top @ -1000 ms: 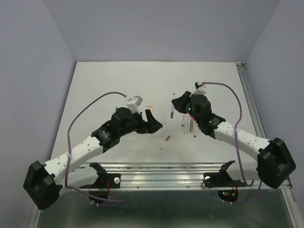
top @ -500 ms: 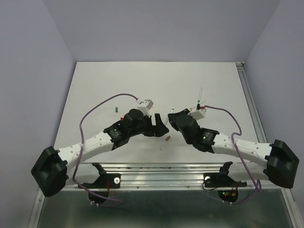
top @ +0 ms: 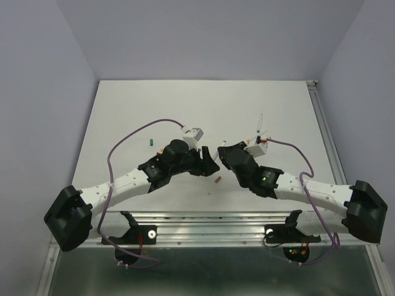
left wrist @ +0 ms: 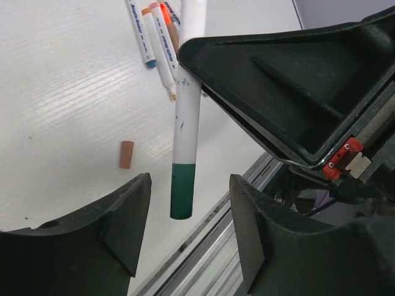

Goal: Open the pen caps

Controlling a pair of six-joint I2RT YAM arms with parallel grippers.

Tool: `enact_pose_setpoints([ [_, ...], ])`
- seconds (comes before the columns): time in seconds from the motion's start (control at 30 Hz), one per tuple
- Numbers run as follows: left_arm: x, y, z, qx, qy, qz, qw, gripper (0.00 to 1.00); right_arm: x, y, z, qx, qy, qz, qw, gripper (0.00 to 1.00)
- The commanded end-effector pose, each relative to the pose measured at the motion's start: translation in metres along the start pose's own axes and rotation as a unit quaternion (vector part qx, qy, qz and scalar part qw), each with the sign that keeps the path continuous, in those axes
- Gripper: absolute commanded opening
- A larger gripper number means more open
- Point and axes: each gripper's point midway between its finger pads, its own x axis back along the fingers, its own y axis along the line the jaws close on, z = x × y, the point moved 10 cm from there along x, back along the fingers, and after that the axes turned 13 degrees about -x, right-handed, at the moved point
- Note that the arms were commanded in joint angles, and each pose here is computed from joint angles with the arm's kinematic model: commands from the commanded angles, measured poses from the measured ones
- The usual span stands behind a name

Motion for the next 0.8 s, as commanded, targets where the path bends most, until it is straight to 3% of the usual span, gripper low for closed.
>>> enact_pose_setpoints([
  [0.0,0.001,-0.013,-0.020,-0.028,-0.034,0.036,0.998,0.61,0.004,0.026,-0.001,-0.030,-0.012,-0.027,0.999,0.01],
  [0.2,0.001,-0.014,-0.022,-0.028,-0.038,0.036,0.998,0.49,0.006,0.025,-0.001,-0.026,-0.005,-0.026,0.999,0.01],
  [0.3,0.001,-0.015,-0.022,-0.029,-0.037,0.039,0.998,0.37,0.005,0.025,-0.001,-0.028,-0.004,-0.029,0.999,0.01],
  [0.33,0.001,-0.015,-0.023,-0.029,-0.037,0.040,0.998,0.32,0.006,0.026,-0.001,-0.029,-0.004,-0.031,0.999,0.01],
  [0.43,0.001,-0.014,-0.020,-0.026,-0.033,0.042,0.998,0.00,0.004,0.025,-0.001,-0.026,-0.009,-0.029,0.999,0.01],
  [0.57,0.004,-0.015,-0.015,-0.018,-0.031,0.049,0.998,0.00,-0.003,0.023,0.001,-0.026,-0.032,-0.024,0.999,0.01],
  [0.63,0.010,-0.020,-0.009,-0.016,-0.035,0.069,0.997,0.00,-0.012,0.023,-0.006,-0.018,-0.098,-0.016,0.995,0.01],
  [0.77,0.023,-0.029,0.000,-0.015,-0.042,0.092,0.995,0.00,-0.024,0.036,-0.021,0.021,-0.167,0.020,0.986,0.01],
])
